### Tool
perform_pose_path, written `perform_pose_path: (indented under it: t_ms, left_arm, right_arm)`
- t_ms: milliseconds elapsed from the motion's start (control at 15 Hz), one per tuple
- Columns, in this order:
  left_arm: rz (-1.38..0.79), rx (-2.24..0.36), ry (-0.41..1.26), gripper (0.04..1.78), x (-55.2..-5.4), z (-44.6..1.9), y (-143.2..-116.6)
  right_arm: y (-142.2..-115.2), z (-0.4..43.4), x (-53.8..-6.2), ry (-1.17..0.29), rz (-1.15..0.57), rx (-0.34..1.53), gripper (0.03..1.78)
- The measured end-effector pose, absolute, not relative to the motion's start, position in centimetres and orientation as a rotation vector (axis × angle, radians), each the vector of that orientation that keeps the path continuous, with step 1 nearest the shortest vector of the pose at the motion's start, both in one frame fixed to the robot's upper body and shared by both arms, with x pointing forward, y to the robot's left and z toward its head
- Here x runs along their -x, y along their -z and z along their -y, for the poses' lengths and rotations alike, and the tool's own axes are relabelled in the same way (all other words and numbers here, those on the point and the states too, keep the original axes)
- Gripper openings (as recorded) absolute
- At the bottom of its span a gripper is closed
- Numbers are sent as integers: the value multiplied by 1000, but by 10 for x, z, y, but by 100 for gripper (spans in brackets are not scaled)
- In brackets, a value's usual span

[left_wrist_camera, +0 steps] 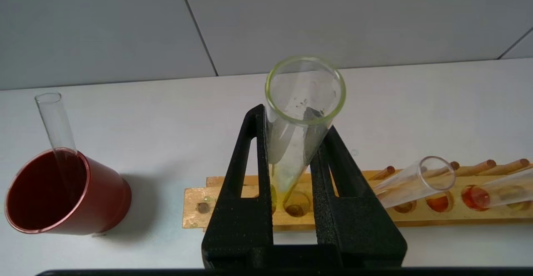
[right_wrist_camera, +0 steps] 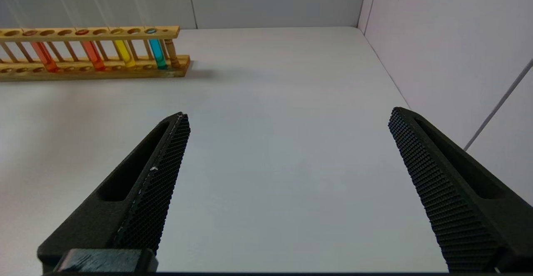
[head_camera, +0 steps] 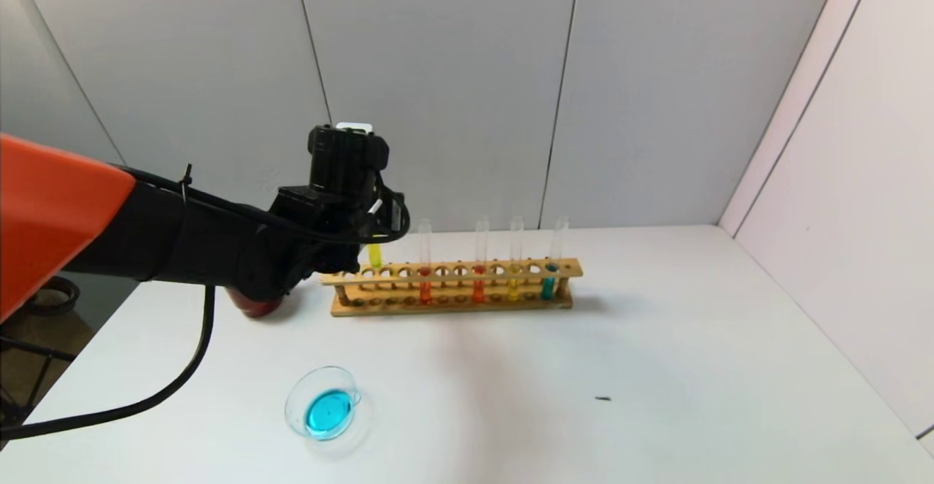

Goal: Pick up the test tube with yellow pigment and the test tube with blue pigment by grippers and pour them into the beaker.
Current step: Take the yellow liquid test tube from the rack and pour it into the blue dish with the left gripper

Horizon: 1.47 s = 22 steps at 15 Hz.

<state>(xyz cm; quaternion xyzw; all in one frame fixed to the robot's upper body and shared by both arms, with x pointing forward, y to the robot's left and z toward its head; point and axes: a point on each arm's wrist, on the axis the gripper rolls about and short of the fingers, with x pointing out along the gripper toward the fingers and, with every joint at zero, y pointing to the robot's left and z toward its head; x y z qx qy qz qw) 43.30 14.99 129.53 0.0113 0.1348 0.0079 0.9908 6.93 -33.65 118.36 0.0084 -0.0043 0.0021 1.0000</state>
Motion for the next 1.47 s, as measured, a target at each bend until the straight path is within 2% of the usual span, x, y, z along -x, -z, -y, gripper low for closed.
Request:
perform_pose_path:
  t_ms: [333, 667, 1133, 1467]
  left_arm:
    - [-258, -30, -24, 32, -427, -154, -1318]
    - [-333, -89, -82, 32, -400, -170, -1335]
    - [-554, -274, -111, 32, -347, -211, -1321]
    - [-677, -444, -92, 32, -325, -227, -1294]
  right_arm:
    - [-1184, 336, -69, -4, 9, -17, 174]
    - [-1184, 336, -69, -4, 9, -17, 174]
    - [-1184, 336, -69, -4, 8, -17, 174]
    - [-1184, 336, -69, -4, 9, -17, 174]
